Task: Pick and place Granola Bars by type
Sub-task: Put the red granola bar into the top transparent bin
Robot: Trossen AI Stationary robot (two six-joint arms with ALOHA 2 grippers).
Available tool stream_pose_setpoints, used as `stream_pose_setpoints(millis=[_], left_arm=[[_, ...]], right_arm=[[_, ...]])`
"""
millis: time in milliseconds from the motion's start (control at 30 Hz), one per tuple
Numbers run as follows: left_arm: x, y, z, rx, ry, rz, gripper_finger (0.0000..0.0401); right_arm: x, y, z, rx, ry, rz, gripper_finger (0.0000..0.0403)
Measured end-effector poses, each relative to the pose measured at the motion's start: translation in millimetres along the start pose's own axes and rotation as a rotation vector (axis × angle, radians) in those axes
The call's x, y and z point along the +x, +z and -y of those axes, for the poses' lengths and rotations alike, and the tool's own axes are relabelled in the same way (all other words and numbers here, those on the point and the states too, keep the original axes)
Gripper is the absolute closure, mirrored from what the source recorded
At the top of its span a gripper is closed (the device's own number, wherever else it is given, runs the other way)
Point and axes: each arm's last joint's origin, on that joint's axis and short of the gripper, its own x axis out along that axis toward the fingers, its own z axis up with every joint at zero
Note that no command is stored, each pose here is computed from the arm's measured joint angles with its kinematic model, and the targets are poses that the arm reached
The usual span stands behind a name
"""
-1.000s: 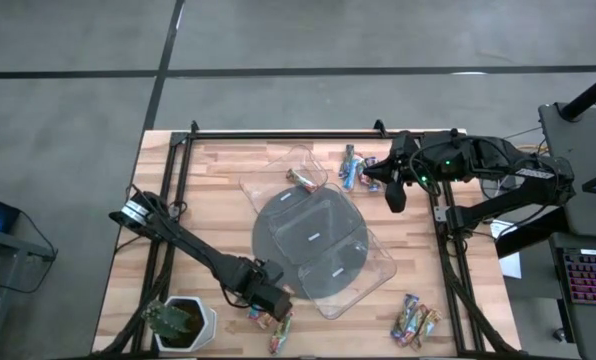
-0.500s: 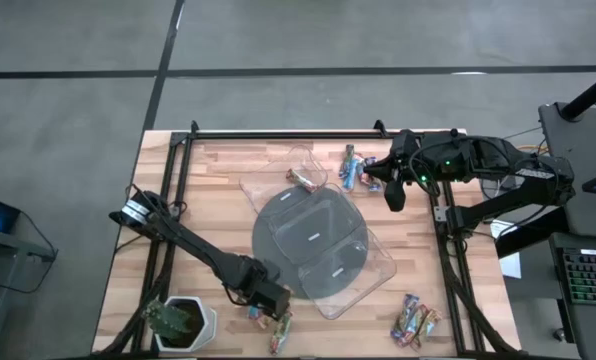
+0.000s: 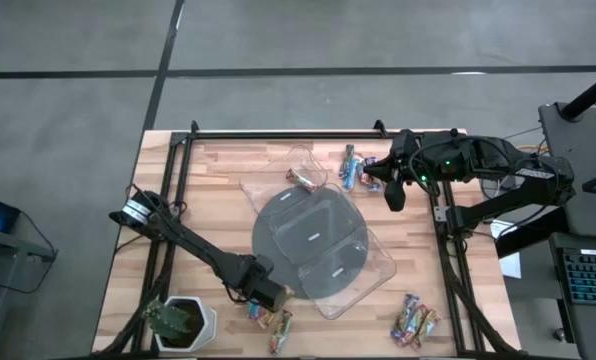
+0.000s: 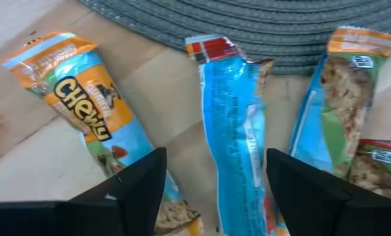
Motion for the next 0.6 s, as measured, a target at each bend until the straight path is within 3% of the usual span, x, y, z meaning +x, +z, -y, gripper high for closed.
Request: stream_pose_setpoints(millis=[233, 600], left_arm=[[2, 2, 8, -0.022, -0.1, 0.006, 0.0158], [15, 3, -3, -0.053, -0.068, 0.03, 0.0159]], right_arm=[[0, 0, 0, -0.004, 0.0, 0.0, 0.0394], [0, 0, 0, -0.004, 0.0, 0.0, 0.0394]])
